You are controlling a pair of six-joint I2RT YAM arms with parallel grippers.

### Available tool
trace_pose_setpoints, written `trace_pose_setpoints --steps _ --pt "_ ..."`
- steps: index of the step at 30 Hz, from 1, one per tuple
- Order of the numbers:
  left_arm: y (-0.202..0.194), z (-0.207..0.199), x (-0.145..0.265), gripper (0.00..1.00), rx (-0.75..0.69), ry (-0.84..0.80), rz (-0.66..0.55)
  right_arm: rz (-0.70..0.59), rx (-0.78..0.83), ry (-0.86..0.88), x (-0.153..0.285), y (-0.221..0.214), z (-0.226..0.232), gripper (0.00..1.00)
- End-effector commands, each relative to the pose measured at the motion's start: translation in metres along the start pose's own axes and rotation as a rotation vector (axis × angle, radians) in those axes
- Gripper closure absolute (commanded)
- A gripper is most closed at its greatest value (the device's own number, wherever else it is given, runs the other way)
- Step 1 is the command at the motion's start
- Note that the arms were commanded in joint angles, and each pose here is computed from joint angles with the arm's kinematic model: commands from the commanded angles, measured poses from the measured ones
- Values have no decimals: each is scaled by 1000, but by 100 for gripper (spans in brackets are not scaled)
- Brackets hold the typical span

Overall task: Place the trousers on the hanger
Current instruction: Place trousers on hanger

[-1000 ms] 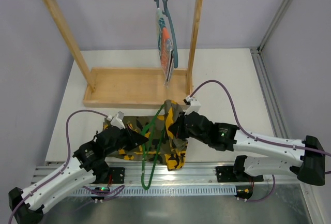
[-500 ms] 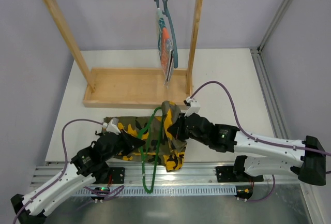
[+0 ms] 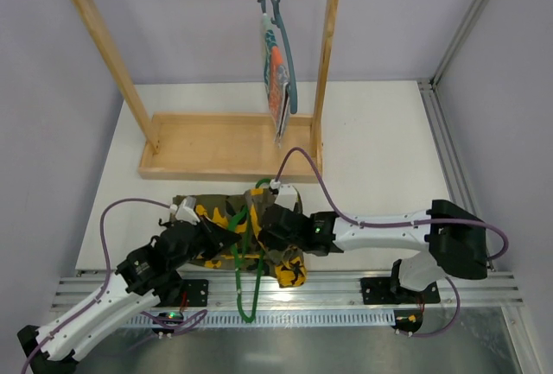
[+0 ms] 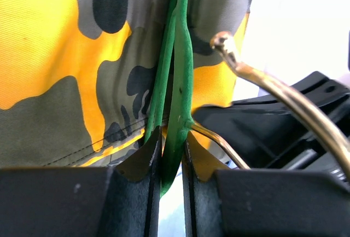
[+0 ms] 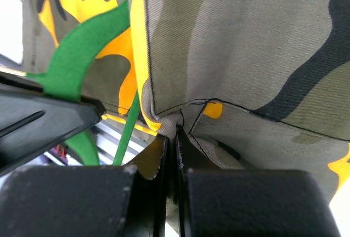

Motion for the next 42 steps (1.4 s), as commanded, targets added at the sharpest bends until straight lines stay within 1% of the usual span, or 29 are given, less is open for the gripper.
trace_pose_setpoints --steps 1,5,7,9,10,12,13,17,20,23,28,31,39,40,42 --pt "7 -6 3 99 -33 15 -51 -6 -11 -5 -2 0 24 96" --pt "9 -9 3 99 -36 7 -60 31 66 -85 -6 -13 23 96" --pt "10 -8 5 99 -41 26 -68 35 71 -109 -6 -17 21 96" --pt "16 -12 11 99 -49 37 -108 33 68 -120 -6 -19 16 96" --pt "17 -6 15 100 -54 82 -117 27 64 -120 -5 -18 16 96" --pt "23 -9 23 99 -58 87 -165 19 64 -138 -2 -17 12 96" --pt "24 -7 26 99 -61 100 -170 13 58 -141 0 -16 11 96" --pt "24 -9 30 99 -50 66 -181 -6 46 -155 9 -12 6 96" --pt "22 -10 25 100 -55 24 -165 3 78 -137 13 -8 14 96" --pt "19 -13 21 100 -55 -14 -147 20 108 -97 9 -3 31 96" --pt "20 -22 21 99 -92 -59 -137 91 116 -36 -10 -7 57 96" --pt "18 -23 20 99 -112 -72 -126 97 106 1 -16 -9 64 88" --pt "15 -28 15 100 -130 -145 -104 100 90 -39 -25 -15 56 86" --pt "15 -29 15 100 -131 -153 -103 99 87 -34 -26 -15 58 82" --pt "15 -32 14 99 -132 -161 -101 108 74 -26 -30 -17 59 78"
Point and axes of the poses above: each gripper's point midway between its finger pads, its own x axis back along the fingers, its own z axis along the line the jaws close on, y = z × x, the point moved 8 cm from there along x, back along the fingers, and after that the axes turned 4 degrees about x, right-handed, at the moved point
